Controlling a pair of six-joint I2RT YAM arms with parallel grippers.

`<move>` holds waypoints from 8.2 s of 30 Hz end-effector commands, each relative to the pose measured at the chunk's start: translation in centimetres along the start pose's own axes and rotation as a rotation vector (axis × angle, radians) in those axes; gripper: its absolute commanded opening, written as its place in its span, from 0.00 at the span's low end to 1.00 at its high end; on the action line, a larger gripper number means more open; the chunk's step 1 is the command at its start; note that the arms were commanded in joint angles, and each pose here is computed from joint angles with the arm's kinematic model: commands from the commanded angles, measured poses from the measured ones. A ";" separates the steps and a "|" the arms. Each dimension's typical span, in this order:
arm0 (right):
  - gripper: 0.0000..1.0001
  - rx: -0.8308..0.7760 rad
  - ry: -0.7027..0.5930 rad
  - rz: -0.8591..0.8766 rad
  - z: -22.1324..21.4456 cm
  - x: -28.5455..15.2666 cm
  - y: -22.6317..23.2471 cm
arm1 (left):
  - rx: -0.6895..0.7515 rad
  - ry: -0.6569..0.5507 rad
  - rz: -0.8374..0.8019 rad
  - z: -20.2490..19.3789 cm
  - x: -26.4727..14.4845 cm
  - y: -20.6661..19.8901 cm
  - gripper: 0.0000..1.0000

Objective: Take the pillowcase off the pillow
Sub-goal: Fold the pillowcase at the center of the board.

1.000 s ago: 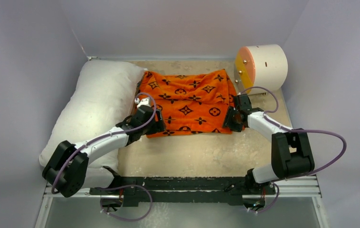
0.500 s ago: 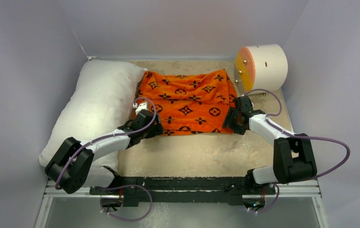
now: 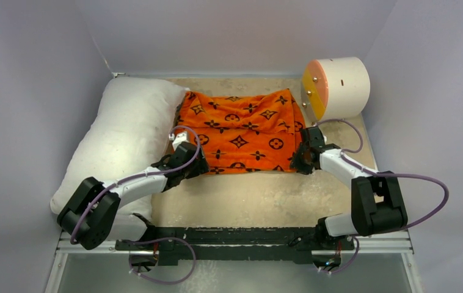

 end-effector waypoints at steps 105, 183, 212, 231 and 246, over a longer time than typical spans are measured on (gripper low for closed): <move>0.13 0.057 -0.191 -0.118 7.1 -8.1 -5.4 | -0.139 -0.088 0.015 5.0 -4.4 0.6 0.00; 0.29 -0.138 -0.288 0.198 18.2 6.6 2.6 | 0.030 -0.087 -0.104 10.0 -7.9 -5.9 0.61; 0.00 -0.003 -0.330 -0.061 18.6 3.1 -2.3 | 0.041 -0.193 0.012 16.5 -7.2 -4.8 0.61; 0.48 -0.014 -0.386 -0.059 16.9 0.6 -1.7 | 0.196 -0.071 -0.282 18.2 0.7 -13.7 0.59; 0.50 -0.031 -0.199 0.058 4.9 2.9 4.2 | 0.170 -0.185 -0.104 4.5 -0.9 -5.4 0.61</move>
Point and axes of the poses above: each gripper's point midway between its finger pads, its own x axis out along the fingers, its own y axis along the line the jaws close on, z = x × y, the point moved 1 cm from there along -x, back along the fingers, and after that the axes turned 13 degrees about -x, right-handed, at the moved point
